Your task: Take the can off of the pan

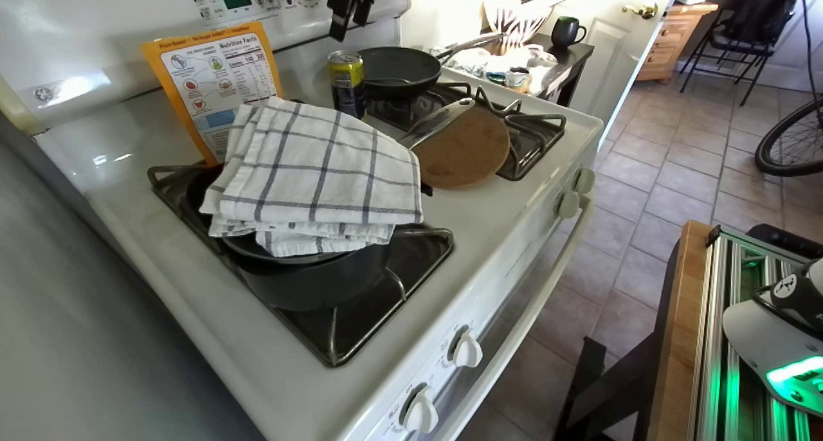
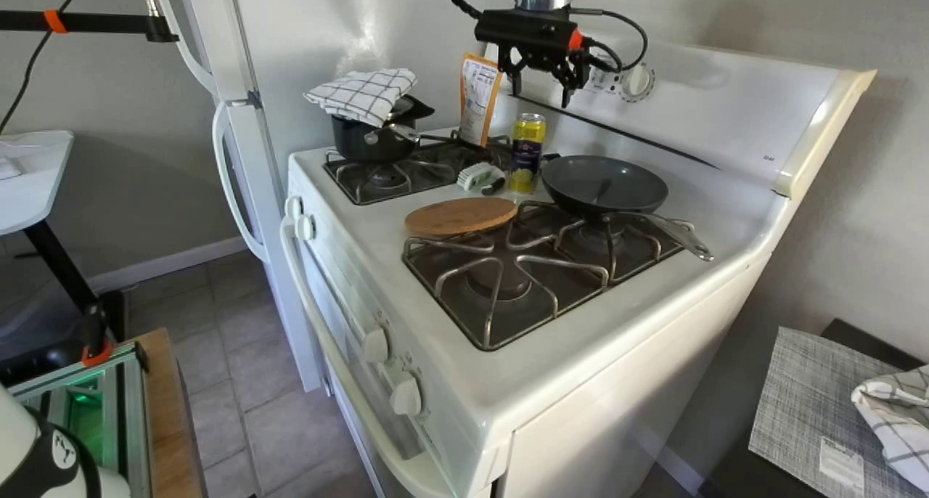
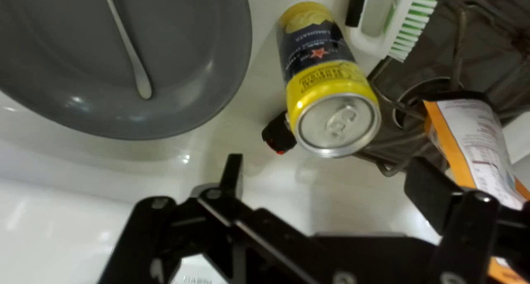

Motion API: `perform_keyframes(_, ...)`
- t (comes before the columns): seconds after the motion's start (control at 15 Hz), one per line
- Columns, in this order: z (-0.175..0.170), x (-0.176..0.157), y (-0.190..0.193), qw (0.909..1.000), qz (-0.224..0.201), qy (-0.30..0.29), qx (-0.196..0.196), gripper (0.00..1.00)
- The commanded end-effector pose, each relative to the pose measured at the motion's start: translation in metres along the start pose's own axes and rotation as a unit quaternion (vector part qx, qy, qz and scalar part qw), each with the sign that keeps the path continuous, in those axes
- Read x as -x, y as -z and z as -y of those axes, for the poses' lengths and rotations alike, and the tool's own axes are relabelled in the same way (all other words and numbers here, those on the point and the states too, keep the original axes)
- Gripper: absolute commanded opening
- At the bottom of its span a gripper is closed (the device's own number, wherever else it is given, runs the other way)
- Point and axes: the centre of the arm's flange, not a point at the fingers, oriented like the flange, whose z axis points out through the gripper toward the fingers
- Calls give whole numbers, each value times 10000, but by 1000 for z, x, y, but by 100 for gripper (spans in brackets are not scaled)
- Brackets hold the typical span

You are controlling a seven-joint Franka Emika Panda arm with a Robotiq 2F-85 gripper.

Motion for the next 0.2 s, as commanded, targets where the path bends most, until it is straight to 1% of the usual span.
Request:
perform_keyframes(0.0,-9,2,97,9994,-140,61,-325,100)
perform_keyframes(0.07,-11,2,120,9986,-257,122,-449,100)
perform_keyframes(0.13,-5,-6,80,9996,-190,53,-217,100)
